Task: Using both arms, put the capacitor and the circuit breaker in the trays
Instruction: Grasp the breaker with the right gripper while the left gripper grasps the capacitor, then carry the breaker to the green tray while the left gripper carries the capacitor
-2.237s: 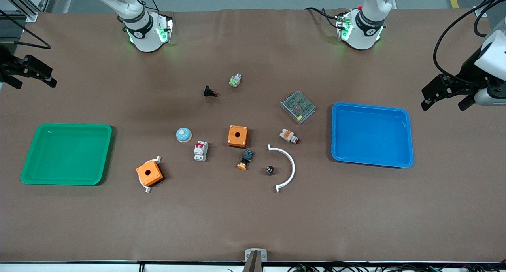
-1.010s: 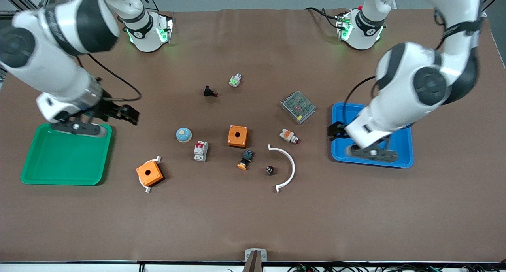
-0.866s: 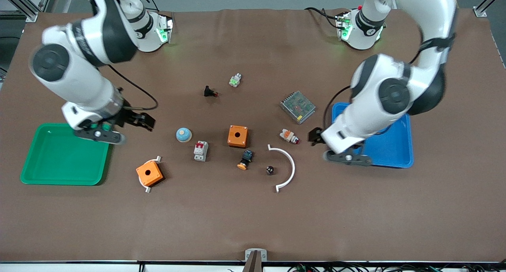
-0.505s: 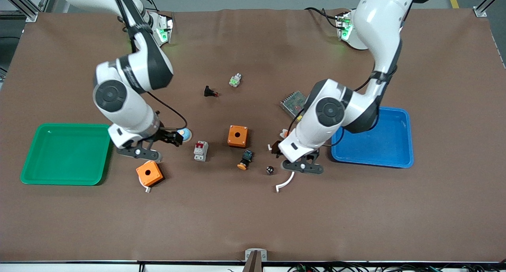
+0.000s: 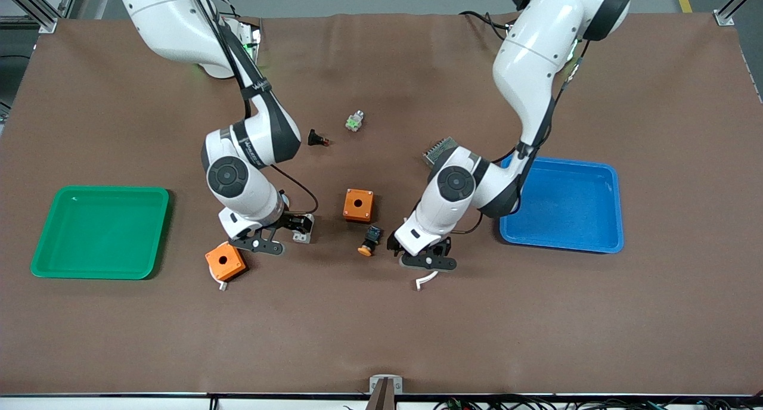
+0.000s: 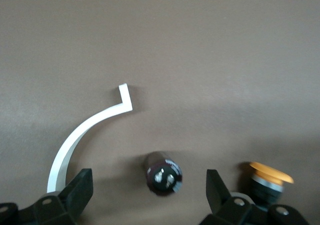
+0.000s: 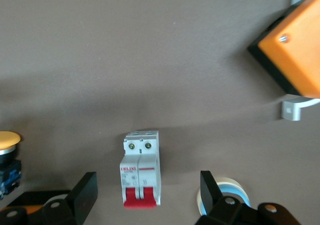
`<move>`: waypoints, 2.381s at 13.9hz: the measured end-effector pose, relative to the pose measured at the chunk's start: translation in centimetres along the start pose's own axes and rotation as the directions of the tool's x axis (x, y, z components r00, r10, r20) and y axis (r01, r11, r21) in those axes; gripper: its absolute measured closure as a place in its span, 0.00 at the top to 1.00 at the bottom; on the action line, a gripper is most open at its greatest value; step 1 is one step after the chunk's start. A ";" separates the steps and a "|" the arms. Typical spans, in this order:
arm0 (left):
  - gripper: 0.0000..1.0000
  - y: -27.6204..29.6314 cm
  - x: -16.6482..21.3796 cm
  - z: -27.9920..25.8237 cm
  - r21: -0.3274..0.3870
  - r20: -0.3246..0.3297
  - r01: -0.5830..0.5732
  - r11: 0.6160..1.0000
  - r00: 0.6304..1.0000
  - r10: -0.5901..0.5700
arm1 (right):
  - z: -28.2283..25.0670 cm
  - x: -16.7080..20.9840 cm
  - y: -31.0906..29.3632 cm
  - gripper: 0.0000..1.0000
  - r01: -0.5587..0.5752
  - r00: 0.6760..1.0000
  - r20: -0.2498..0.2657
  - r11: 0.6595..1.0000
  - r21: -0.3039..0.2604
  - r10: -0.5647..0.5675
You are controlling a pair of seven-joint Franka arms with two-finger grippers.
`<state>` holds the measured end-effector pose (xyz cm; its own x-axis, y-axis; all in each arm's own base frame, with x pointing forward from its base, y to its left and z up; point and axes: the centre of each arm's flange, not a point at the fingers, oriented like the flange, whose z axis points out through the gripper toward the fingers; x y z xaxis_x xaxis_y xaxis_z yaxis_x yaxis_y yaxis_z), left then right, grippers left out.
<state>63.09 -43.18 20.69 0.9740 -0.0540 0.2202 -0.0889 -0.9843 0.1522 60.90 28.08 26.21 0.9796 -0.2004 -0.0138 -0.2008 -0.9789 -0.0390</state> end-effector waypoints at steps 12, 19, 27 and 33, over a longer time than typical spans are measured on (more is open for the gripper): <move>0.51 1.9 -0.9 1.1 0.022 -0.010 -0.013 1.000 1.000 0.013 | 4.4 -0.6 -1.0 0.40 0.057 0.998 0.003 0.998 -0.019 -0.057; 0.34 1.9 -0.4 -0.1 0.042 0.013 0.021 0.999 1.000 -0.022 | -9.8 4.3 8.2 0.40 0.116 0.991 0.072 0.993 -0.010 -0.115; 0.34 -14.0 6.0 -15.1 0.186 0.141 0.232 0.955 0.955 -0.260 | -14.8 9.7 35.9 0.40 0.359 0.930 0.080 0.933 0.009 -0.359; 0.34 -28.4 1.2 -14.0 0.198 0.334 0.222 0.955 0.900 -0.279 | -7.0 9.2 46.6 0.40 0.460 0.887 0.014 0.884 -0.084 -0.461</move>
<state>63.91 -12.95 30.10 0.9714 0.1701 -0.1658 0.1729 -0.9849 0.0030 60.63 -19.65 31.23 0.9618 0.2738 -0.0085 0.2739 -0.9608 0.0431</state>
